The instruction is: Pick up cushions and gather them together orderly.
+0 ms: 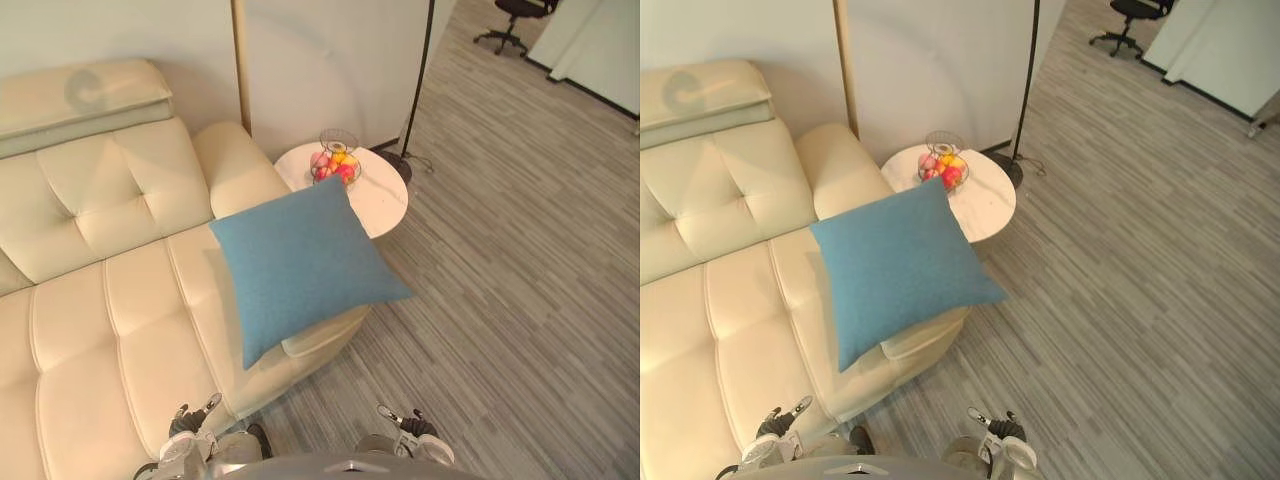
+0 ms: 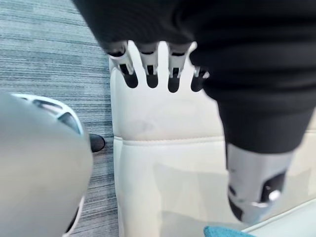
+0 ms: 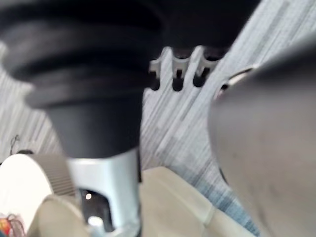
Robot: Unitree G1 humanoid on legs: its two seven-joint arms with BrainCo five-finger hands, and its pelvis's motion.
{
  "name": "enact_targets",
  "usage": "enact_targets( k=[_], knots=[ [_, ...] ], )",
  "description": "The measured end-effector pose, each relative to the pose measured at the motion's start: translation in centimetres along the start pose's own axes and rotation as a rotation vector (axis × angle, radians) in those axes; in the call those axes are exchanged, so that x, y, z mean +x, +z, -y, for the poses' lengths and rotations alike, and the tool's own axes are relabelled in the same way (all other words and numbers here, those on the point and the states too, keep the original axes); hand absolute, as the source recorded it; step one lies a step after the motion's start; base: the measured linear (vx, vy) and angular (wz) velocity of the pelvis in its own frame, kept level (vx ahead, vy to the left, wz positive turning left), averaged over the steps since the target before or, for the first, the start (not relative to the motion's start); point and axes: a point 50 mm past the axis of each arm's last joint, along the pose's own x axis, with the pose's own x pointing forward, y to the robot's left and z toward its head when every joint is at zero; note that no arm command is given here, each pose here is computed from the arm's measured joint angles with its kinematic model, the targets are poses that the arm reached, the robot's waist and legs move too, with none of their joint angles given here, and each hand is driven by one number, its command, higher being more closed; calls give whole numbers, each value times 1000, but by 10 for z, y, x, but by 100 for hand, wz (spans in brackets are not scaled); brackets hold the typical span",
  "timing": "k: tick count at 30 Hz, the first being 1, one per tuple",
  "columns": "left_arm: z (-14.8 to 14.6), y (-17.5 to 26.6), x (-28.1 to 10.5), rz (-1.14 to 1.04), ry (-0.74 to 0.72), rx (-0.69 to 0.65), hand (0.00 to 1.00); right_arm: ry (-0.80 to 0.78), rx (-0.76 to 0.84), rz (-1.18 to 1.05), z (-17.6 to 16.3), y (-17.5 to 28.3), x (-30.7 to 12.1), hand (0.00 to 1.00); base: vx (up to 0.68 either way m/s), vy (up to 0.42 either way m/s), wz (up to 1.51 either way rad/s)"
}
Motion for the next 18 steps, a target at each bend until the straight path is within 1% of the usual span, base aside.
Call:
enact_targets(
  k=[6,7,11,14,17,18],
  knots=[
    [-2,0,1,-4,5,-5,0,-6,-7,-31,3,-8,0,0,81,-134,59],
    [1,-11,-2,-40,6,-44,0,-28,-13,-36,11,-7,1,0,107,-103,26],
    [6,-23,-5,-77,5,-103,0,-51,-16,-35,20,-6,2,0,143,-125,3],
    [1,-20,-4,-66,15,-103,0,-55,-7,-47,20,-11,0,0,55,-87,-7],
    [-5,-15,-3,-51,29,-107,0,-79,18,-14,25,-4,0,0,26,-35,-8],
    [-8,-13,-2,-45,39,-117,0,-108,31,50,33,10,-1,0,11,16,-13]
  ],
)
